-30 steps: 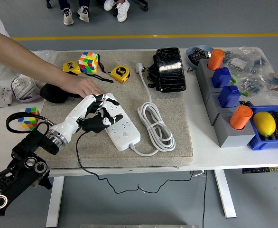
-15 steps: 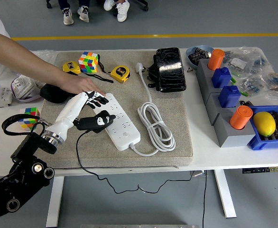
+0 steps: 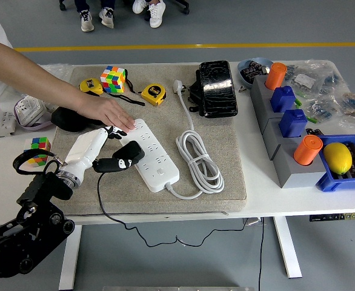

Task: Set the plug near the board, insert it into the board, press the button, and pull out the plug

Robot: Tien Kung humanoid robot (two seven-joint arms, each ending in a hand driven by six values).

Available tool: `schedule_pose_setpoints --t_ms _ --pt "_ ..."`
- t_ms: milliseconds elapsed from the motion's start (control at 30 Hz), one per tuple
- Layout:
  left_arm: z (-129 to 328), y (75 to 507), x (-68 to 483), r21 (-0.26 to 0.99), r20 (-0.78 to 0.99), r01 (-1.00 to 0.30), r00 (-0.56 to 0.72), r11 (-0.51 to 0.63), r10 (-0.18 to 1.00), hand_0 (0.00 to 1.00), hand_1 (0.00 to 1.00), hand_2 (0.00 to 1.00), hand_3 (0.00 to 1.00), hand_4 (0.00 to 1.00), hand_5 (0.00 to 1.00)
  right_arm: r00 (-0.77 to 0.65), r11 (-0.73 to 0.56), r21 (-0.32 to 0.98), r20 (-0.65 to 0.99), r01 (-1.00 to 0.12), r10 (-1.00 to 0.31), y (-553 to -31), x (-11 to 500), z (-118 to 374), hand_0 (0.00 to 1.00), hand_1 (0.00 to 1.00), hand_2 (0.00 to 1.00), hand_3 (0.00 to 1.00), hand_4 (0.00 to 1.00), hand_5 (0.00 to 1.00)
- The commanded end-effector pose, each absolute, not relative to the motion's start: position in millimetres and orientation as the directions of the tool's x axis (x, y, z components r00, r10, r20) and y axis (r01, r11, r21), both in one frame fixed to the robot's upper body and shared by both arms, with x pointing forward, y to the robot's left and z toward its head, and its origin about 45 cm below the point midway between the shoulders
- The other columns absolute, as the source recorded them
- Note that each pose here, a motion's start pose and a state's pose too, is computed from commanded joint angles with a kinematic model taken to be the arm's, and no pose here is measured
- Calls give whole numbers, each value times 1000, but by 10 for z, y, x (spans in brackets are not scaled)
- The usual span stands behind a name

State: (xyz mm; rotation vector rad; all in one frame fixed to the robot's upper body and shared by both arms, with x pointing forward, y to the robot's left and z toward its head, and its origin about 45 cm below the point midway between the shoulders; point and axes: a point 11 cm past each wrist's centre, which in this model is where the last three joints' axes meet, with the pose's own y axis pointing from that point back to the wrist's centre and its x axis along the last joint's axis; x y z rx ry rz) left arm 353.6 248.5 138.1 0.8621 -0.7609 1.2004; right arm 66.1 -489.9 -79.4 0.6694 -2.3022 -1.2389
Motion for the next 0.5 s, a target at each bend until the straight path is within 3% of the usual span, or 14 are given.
schedule_pose_setpoints --t_ms 33,67,233,267,433,467,500 --pt "1361 2492 3537 169 864 -977 210 129 457 486 611 607 681 998 416 -786 482 852 149 -206 -600 -4899 659 -794 478 578 528 508 847 348" --pt "1350 2495 3538 177 864 -976 215 125 455 384 514 522 573 998 237 -787 482 852 149 -206 -599 -4899 657 -794 478 577 529 508 847 348" --pt "1338 2479 3540 178 864 -976 216 127 455 384 514 522 573 998 237 -787 483 851 149 -206 -598 -4900 655 -794 478 577 529 508 847 348" --pt "1345 2467 3542 170 865 -977 212 131 456 305 411 492 532 980 153 -788 483 851 148 -206 -597 -4898 657 -794 478 578 529 508 847 348" --pt "1342 2439 3547 156 869 -978 204 140 451 305 411 492 532 980 153 -791 484 850 146 -207 -595 -4897 661 -794 478 578 529 508 847 348" --pt "1339 2438 3548 157 868 -978 204 140 452 280 384 465 537 859 38 -791 484 850 146 -207 -594 -4898 662 -793 478 578 529 508 846 349" --pt "1340 2435 3547 155 868 -978 203 141 453 280 384 465 537 859 38 -791 485 850 146 -207 -594 -4899 663 -792 478 578 529 508 846 349"
